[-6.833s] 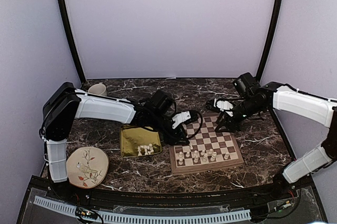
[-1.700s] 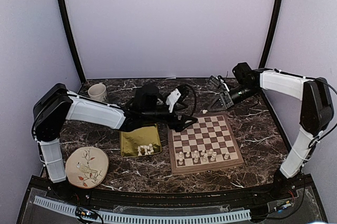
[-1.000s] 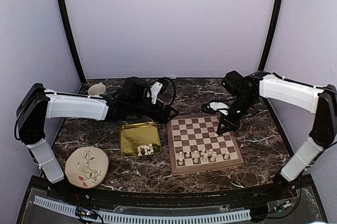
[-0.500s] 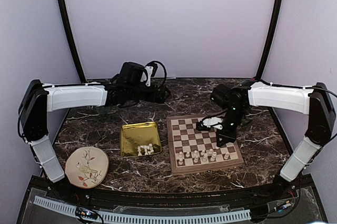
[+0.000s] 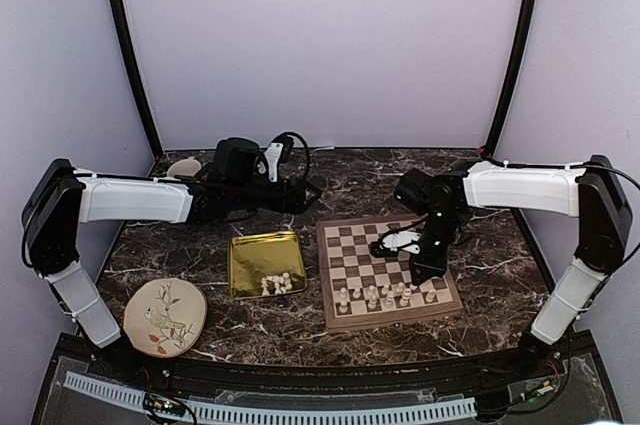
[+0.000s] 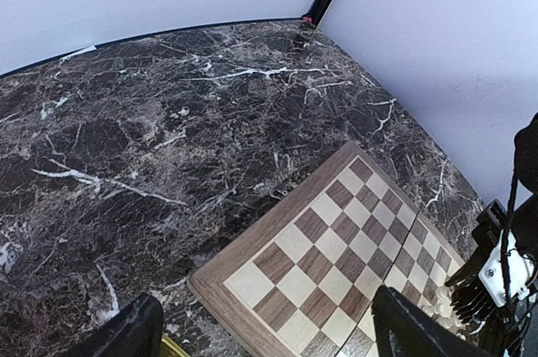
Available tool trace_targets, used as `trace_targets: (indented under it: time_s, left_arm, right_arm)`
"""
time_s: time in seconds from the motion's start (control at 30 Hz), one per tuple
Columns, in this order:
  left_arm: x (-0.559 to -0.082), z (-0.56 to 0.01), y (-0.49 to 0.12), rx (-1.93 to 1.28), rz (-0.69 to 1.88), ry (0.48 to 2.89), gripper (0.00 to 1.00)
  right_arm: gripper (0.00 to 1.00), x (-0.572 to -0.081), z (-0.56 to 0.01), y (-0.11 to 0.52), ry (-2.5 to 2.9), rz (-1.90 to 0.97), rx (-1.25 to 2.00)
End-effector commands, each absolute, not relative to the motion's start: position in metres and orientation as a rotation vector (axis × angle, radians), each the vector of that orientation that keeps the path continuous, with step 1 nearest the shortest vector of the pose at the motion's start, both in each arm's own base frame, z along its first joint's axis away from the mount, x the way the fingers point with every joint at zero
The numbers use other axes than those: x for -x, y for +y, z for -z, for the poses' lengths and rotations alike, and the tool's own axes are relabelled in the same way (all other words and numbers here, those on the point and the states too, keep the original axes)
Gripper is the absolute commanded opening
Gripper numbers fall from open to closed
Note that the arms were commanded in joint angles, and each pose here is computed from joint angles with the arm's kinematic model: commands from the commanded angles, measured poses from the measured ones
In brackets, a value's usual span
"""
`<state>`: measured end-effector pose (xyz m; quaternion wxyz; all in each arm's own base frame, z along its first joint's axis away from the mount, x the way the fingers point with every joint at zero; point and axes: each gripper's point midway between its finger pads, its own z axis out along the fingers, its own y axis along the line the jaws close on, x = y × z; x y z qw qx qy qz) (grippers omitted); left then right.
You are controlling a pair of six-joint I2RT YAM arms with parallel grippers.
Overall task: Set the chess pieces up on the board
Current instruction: Place the pawn at f2.
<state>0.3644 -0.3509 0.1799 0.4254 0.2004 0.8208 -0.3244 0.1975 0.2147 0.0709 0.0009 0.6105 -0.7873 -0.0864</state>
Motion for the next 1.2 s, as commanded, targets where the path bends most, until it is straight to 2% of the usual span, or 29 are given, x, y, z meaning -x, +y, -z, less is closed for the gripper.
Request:
trace_targets:
  time_s: [0.0,0.2,0.6,1.17]
  left_arm:
    - [-0.360,-0.208,-0.357,-0.513,0.884,1.969,0.88]
    - [-0.359,-0.204,-0.360,-0.520,0.906,1.979,0.86]
    - [-0.356,-0.193,-0.359,-0.533,0.896,2.016,0.83]
    - [-0.349,-0.189,-0.358,-0.543,0.924,2.030,0.81]
  right_arm:
    - [0.06,-0.198,-0.064,0.217,-2.475,0.258,-1.913]
    - [0.08,-0.192,-0.053,0.211,-2.450,0.245,-1.888]
    - [0.21,-0.195,-0.053,0.213,-2.474,0.239,-1.900]
    - [0.15,-0.201,-0.051,0.221,-2.488,0.269,-1.920]
